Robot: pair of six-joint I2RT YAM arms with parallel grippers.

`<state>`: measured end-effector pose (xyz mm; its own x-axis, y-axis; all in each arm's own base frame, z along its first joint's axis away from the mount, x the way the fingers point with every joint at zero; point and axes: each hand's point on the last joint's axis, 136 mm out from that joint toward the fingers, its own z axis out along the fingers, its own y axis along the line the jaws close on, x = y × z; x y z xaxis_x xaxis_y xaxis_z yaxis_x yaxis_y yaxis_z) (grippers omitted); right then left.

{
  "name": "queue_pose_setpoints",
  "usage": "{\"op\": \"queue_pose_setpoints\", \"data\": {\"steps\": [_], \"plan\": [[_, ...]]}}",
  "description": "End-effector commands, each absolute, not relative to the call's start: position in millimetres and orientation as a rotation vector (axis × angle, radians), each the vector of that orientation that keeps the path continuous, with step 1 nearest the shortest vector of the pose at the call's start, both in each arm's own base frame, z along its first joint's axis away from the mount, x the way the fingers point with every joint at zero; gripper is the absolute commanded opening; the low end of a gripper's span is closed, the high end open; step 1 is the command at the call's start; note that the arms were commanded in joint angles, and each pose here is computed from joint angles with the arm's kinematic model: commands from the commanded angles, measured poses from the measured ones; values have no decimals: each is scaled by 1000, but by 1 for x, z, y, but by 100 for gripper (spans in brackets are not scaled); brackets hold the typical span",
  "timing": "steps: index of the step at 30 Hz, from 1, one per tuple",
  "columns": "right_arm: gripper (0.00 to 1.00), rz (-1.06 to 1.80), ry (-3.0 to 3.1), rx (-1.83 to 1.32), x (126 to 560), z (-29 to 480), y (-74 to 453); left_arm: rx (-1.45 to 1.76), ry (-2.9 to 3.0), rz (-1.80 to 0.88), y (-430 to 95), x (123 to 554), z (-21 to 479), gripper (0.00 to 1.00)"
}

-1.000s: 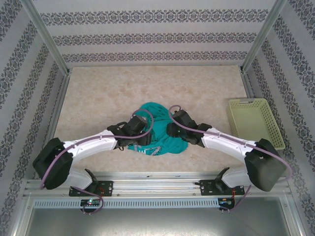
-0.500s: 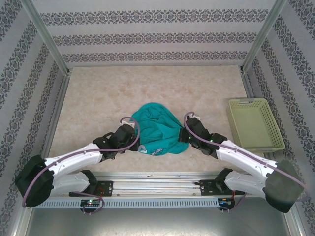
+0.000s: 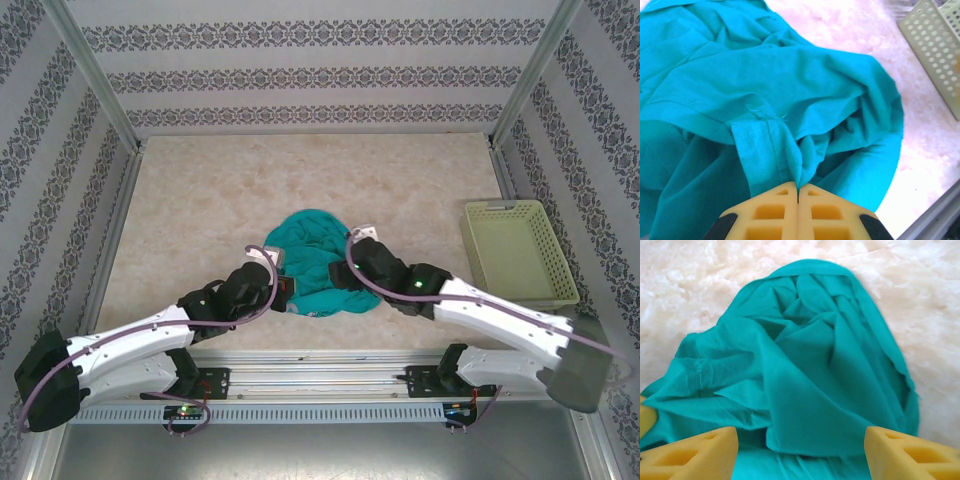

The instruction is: Fold the inside-out t-shirt

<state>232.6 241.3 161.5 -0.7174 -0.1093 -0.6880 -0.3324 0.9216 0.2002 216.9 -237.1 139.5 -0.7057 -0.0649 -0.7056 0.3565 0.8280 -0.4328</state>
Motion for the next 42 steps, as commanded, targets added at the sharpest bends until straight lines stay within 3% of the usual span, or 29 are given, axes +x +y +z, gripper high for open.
{"op": "queue_pose_setpoints", "data": {"steps": [1, 5, 9, 13, 19, 24, 26, 29, 33, 40, 42], "plan": [[67, 368, 2425, -348, 238, 135, 258, 247, 2169, -746, -244, 217, 156, 0], [59, 195, 2475, -313, 254, 114, 256, 257, 2156, -743, -242, 216, 161, 0], [23, 116, 2451, -236, 269, 121, 238, 216, 2169, -657, -226, 218, 155, 0], [0, 318, 2405, -136, 274, 144, 221, 154, 2210, -516, -200, 220, 137, 0], [0, 678, 2278, -1, 272, 174, 200, 61, 2281, -330, -162, 221, 107, 0], [0, 876, 2254, -66, 263, 188, 222, 137, 2398, -256, -164, 225, 91, 1], [0, 957, 2238, -96, 259, 196, 235, 177, 2434, -213, -169, 229, 93, 7], [0, 1022, 2197, -149, 253, 213, 253, 264, 2435, -194, -185, 231, 109, 24], [0, 1058, 2150, -213, 244, 238, 270, 385, 2282, -324, -222, 223, 149, 41], [0, 1046, 2126, -230, 240, 255, 276, 471, 2132, -313, -252, 212, 175, 43], [0, 1053, 2125, -237, 239, 257, 278, 461, 2123, -365, -262, 212, 171, 48]]}}
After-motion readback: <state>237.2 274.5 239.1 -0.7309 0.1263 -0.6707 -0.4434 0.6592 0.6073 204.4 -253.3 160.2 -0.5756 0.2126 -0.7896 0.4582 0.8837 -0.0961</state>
